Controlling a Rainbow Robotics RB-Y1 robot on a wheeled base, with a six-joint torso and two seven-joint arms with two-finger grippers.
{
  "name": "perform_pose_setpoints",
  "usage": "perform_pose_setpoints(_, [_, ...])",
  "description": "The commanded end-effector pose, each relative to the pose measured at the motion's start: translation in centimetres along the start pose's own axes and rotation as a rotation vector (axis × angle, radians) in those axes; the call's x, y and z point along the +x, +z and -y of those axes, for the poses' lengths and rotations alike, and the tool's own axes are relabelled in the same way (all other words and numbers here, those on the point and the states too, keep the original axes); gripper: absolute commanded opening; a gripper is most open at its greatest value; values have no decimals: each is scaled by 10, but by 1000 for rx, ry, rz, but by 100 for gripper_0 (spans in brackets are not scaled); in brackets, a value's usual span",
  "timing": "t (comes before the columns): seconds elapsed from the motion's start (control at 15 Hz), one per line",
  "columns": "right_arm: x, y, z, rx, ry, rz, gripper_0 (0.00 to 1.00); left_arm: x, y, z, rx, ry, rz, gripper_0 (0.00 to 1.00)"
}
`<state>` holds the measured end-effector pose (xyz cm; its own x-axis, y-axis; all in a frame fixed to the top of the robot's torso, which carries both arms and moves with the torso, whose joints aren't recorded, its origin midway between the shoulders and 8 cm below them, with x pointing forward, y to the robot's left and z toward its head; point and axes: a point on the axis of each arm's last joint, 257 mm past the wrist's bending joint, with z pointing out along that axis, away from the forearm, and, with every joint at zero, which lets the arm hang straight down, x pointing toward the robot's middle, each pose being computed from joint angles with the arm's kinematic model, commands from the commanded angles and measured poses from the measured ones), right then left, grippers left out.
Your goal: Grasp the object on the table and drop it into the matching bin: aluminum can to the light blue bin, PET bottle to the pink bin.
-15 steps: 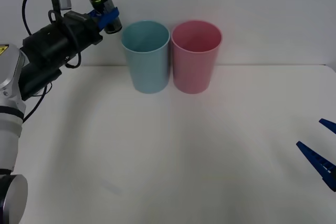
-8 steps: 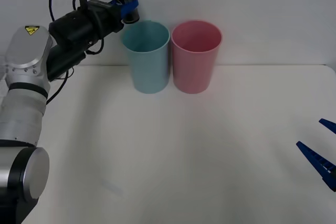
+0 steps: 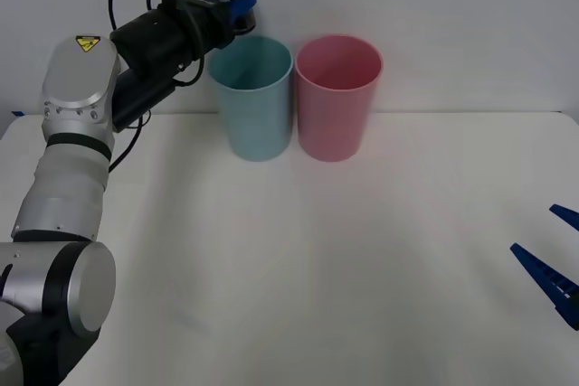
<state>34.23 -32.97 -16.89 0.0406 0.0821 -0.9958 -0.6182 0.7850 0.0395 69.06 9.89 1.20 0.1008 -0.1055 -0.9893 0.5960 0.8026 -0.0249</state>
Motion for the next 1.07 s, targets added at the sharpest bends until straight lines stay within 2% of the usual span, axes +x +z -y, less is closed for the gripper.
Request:
perform_pose_setpoints(0.07, [0, 0, 0, 0, 0, 0, 100, 0, 0, 0, 0, -1, 0, 13])
perform_pose_setpoints(0.13, [0, 0, 0, 0, 0, 0, 100, 0, 0, 0, -2, 1, 0, 24])
perform_pose_setpoints(0.2, [0, 0, 0, 0, 0, 0, 100, 0, 0, -1, -4, 0, 3, 100])
perform_pose_setpoints(0.47, [0, 0, 0, 0, 0, 0, 100, 0, -1, -3, -8, -4, 6, 100])
perform_pose_setpoints(0.67, [0, 0, 0, 0, 0, 0, 100, 4, -7, -4, -3, -40, 20, 100])
perform_pose_setpoints(0.93, [0, 0, 0, 0, 0, 0, 100, 2, -41, -3, 1, -38, 78, 100])
perform_pose_setpoints(1.07, [0, 0, 0, 0, 0, 0, 100, 2, -71, -3, 7, -30, 107, 100])
